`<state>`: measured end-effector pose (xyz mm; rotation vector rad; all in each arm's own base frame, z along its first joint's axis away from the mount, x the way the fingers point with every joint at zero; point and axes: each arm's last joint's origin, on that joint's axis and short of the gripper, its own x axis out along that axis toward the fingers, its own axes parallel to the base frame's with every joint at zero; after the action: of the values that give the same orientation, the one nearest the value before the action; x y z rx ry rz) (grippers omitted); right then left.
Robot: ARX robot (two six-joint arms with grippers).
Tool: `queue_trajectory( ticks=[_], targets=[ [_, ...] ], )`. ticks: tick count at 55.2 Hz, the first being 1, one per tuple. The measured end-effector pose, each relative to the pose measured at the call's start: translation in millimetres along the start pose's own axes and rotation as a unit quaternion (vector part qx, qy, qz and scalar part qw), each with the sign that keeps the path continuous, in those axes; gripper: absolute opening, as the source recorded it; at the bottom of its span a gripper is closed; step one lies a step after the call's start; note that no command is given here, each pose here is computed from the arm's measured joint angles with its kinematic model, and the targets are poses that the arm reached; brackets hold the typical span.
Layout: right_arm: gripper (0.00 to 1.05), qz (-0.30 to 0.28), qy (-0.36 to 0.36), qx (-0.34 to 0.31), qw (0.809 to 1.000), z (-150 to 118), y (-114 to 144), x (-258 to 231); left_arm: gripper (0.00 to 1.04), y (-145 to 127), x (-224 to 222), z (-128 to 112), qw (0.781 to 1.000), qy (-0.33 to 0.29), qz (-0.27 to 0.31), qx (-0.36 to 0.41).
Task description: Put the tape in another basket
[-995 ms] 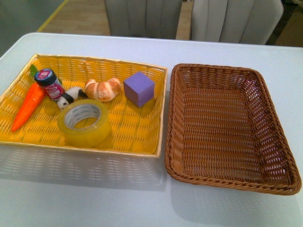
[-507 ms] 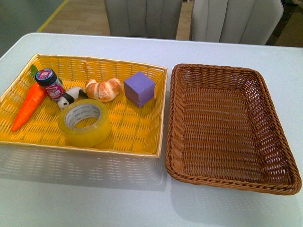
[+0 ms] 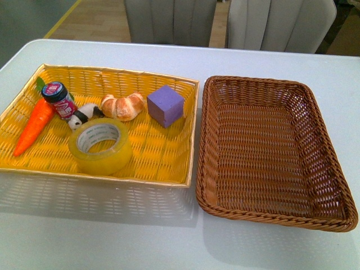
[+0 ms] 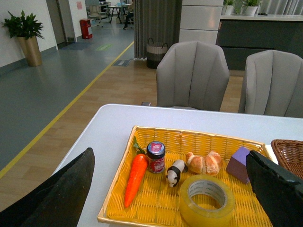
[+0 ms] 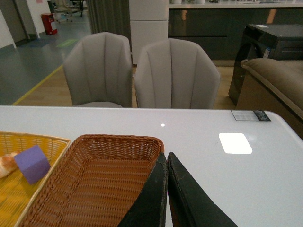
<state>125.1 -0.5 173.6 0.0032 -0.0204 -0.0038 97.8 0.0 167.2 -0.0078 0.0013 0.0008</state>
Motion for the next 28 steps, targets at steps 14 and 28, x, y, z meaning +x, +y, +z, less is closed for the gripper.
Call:
queue_trajectory(
  ticks=[14, 28],
  targets=[
    [0.02, 0.000, -0.002, 0.000, 1.000, 1, 0, -8, 0.96, 0, 0, 0, 1.000, 0.000, 0.000, 0.000],
    [0.02, 0.000, -0.002, 0.000, 1.000, 1, 0, -14, 0.96, 0, 0, 0, 1.000, 0.000, 0.000, 0.000]
  ],
)
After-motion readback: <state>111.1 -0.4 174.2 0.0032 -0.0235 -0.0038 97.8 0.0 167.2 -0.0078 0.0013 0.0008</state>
